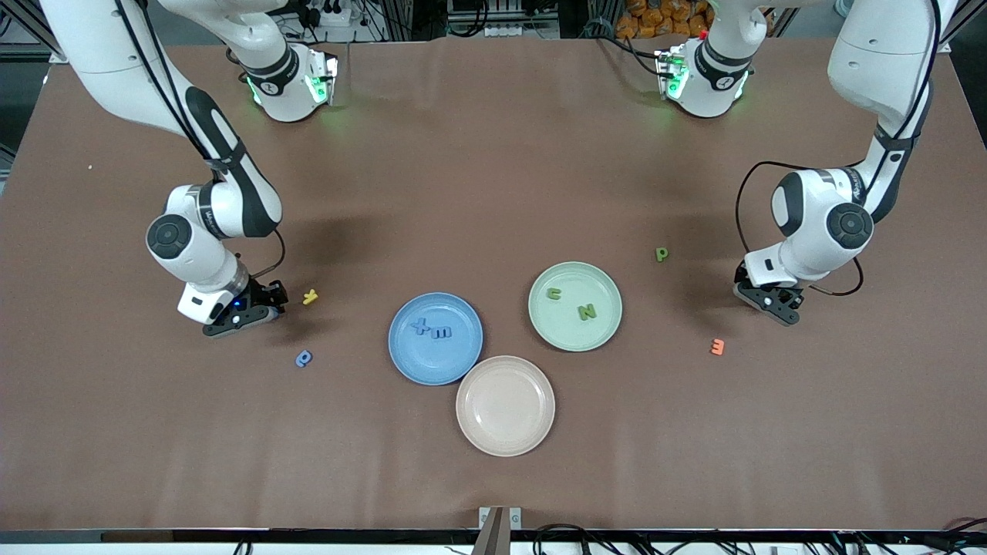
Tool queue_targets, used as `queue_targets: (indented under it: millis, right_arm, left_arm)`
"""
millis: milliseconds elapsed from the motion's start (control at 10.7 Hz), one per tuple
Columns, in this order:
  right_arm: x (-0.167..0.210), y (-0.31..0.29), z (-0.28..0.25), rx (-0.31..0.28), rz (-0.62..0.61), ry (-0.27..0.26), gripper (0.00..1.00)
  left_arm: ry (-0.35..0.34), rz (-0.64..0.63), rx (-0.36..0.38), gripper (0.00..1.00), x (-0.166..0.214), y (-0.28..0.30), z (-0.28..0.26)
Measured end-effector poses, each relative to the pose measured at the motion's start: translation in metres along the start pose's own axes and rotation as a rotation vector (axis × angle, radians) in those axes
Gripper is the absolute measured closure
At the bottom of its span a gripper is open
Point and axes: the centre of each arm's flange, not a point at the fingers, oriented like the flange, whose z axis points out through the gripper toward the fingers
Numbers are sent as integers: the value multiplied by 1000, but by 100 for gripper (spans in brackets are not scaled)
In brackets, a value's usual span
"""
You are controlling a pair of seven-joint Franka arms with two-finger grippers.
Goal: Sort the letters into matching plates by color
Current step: 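Close both grippers on the blue G and green B, then place the blue G on the blue plate while the left gripper carries B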
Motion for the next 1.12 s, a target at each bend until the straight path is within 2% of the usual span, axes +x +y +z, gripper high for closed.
queue_targets:
  millis: [93, 187, 467, 561, 1028, 1122]
  right_arm:
    - [-1, 0, 1, 1, -1, -2, 39]
    - [-1, -1, 2, 1, -1, -3, 42]
    - [-1, -3, 2, 2, -5, -1, 56]
    - [0, -4, 1, 3, -6, 1, 66]
    - [3, -3, -2, 2, -6, 2, 66]
    - [9, -1, -8, 7, -5, -16, 66]
  left_arm:
    - [1, 1, 1, 58, 1, 0, -1]
    - [2, 1, 1, 65, 1, 0, -1]
    - [2, 1, 1, 65, 1, 0, -1]
    - [3, 1, 2, 65, 1, 0, -1]
    - [28, 1, 23, 65, 10, -7, -10]
    - [39, -3, 30, 65, 16, -9, -15]
